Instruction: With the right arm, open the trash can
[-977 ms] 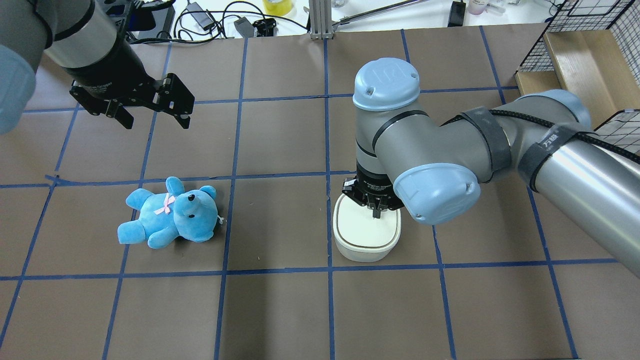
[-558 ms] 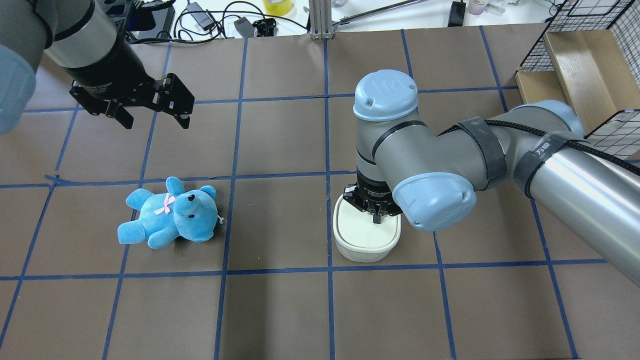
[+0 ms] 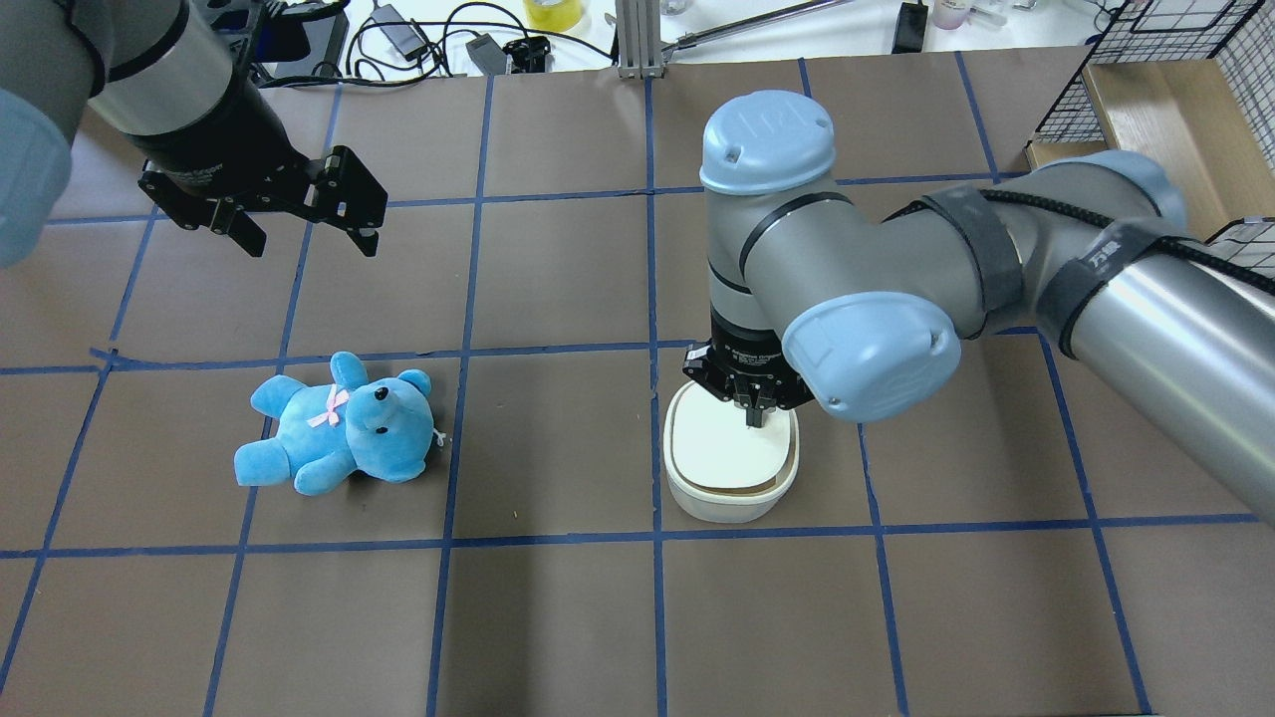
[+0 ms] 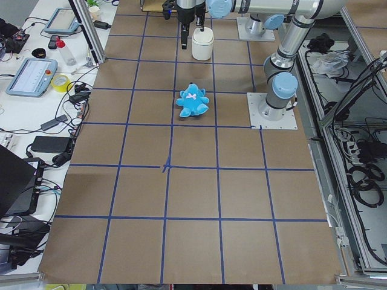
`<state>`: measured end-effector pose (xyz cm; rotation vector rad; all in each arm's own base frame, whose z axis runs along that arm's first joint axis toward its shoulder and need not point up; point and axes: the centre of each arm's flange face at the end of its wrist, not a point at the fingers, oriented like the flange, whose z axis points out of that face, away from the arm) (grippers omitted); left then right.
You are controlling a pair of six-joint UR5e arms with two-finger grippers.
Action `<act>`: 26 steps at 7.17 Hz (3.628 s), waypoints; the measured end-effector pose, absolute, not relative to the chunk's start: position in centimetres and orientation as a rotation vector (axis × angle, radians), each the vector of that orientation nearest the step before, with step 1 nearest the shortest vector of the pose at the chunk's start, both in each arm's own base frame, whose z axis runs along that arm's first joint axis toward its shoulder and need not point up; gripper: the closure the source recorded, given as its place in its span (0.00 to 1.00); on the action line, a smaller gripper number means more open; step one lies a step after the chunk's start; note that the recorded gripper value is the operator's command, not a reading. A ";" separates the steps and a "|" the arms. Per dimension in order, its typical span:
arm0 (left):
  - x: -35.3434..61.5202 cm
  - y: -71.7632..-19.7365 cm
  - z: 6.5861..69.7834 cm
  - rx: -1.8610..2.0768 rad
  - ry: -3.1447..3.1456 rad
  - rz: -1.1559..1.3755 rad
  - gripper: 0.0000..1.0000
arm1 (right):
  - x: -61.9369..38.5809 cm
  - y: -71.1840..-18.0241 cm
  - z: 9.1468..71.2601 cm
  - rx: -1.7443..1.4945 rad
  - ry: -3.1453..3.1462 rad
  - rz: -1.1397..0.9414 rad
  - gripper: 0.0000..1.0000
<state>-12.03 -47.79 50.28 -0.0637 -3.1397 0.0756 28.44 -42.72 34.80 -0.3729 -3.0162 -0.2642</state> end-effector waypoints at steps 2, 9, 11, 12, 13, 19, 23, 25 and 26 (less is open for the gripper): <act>-12.0 -47.8 50.3 -0.064 -3.140 0.076 0.00 | 28.5 -43.8 39.0 -0.370 -3.009 -0.263 0.98; -12.0 -47.8 50.3 -0.064 -3.140 0.076 0.00 | 20.0 -49.3 49.0 -0.081 -2.997 -0.180 0.21; -12.0 -47.8 50.3 -0.064 -3.140 0.075 0.00 | 17.6 -50.1 50.0 -0.025 -3.009 -0.159 0.00; -12.0 -47.8 50.3 -0.064 -3.140 0.075 0.00 | 16.4 -50.6 50.4 -0.019 -3.019 -0.150 0.00; -12.0 -47.8 50.3 -0.064 -3.140 0.075 0.00 | 15.5 -51.0 50.7 -0.004 -3.027 -0.145 0.00; -12.0 -47.8 50.3 -0.064 -3.139 0.076 0.00 | 14.9 -52.8 51.9 0.050 -3.091 0.091 0.01; -12.0 -47.8 50.3 -0.064 -3.140 0.076 0.00 | 13.9 -52.8 51.4 0.019 -3.089 0.174 0.01; -12.0 -47.8 50.3 -0.064 -3.140 0.076 0.00 | 13.7 -52.0 51.4 0.009 -3.086 0.165 0.01; -12.0 -47.8 50.3 -0.064 -3.140 0.076 0.00 | 13.7 -51.6 51.3 0.003 -3.085 0.162 0.02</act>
